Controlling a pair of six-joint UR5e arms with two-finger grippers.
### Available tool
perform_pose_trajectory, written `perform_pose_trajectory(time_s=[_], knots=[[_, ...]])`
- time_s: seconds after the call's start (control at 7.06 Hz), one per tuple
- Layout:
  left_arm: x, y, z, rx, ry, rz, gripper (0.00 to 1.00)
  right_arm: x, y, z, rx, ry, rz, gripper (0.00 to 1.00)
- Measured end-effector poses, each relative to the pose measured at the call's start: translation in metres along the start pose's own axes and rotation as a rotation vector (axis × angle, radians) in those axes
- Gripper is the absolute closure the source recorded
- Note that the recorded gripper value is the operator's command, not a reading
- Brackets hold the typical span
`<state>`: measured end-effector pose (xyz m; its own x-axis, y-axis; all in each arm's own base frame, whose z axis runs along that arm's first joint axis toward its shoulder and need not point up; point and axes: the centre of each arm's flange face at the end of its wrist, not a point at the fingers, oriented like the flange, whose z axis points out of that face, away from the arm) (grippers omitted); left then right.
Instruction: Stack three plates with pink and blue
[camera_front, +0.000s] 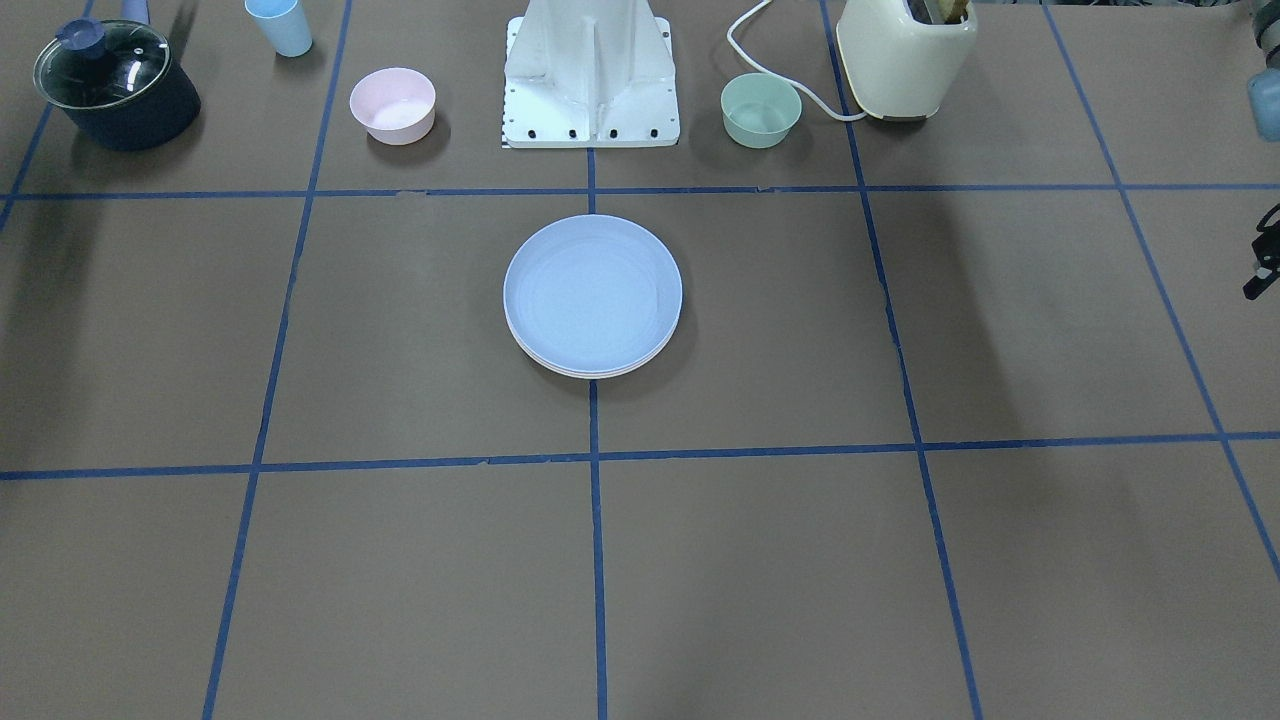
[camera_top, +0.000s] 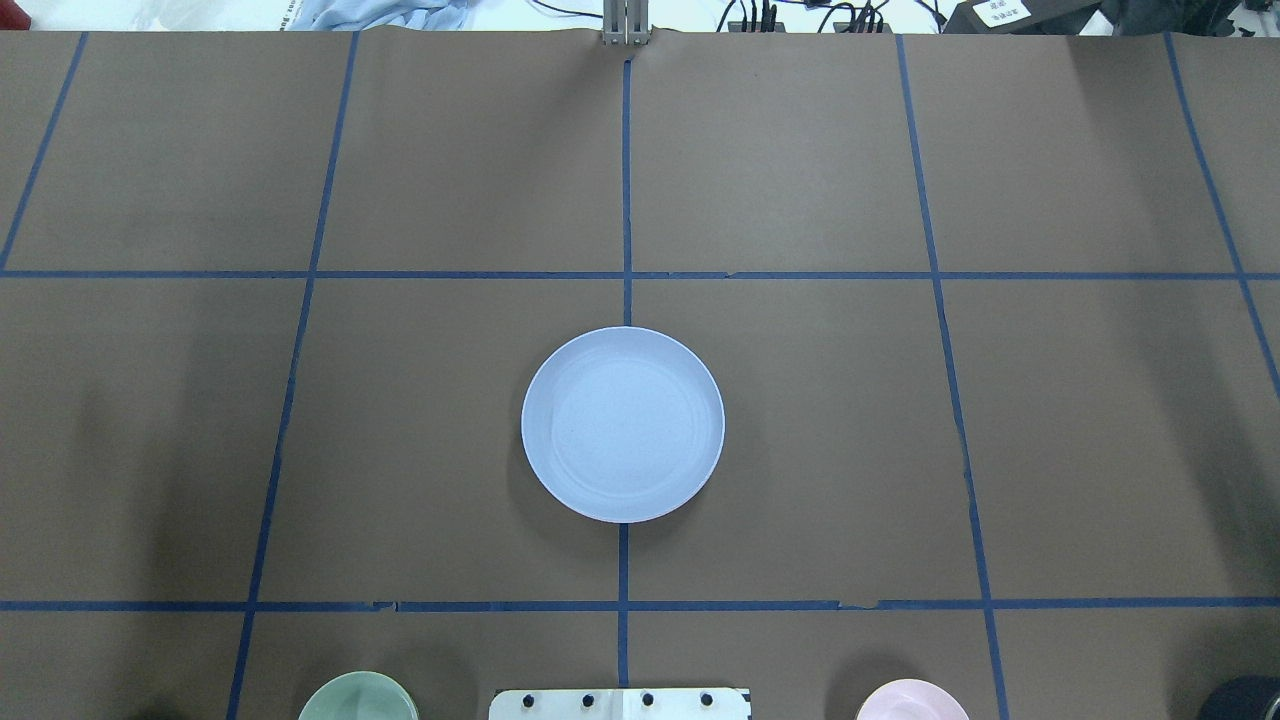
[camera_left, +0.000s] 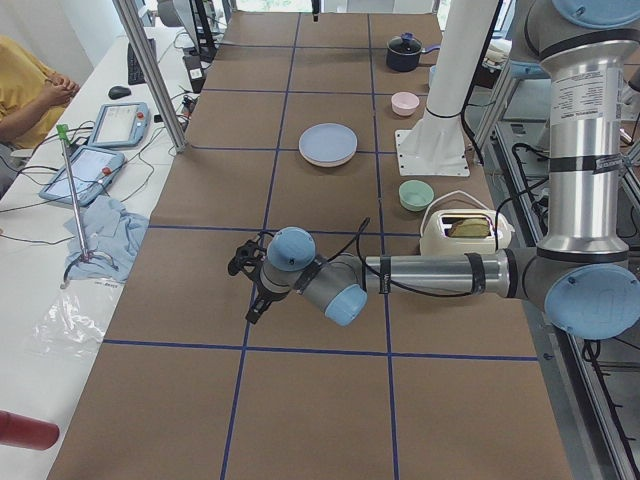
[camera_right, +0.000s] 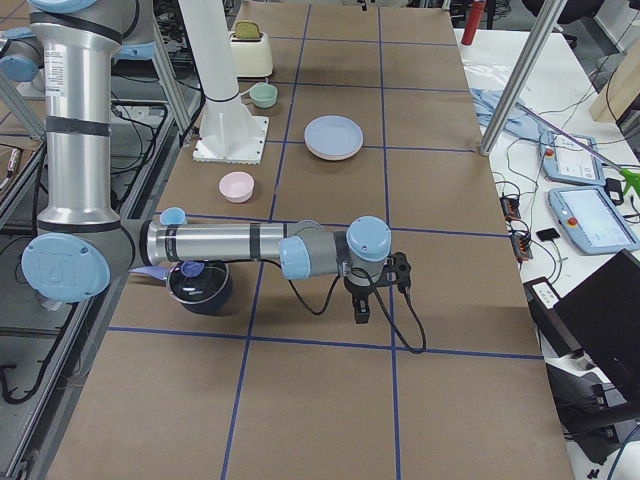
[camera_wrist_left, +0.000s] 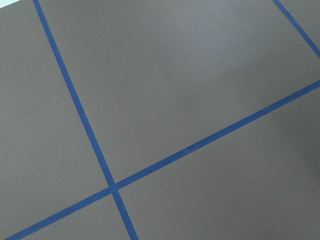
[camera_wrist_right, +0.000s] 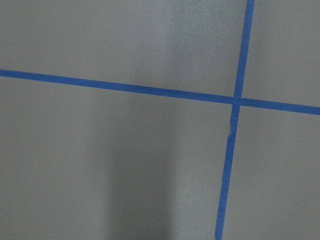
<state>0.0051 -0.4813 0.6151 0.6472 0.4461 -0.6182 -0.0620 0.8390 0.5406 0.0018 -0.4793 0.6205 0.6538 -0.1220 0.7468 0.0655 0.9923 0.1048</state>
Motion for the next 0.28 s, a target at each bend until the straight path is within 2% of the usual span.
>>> perform_pose_trajectory(time_s=[0.28], knots=[[-0.0017,-0.0015,-0.0039,0.008,-0.006,-0.004,0.01,0.0025,0.0012,0.0020,-0.005,0.001,0.001,0.00]])
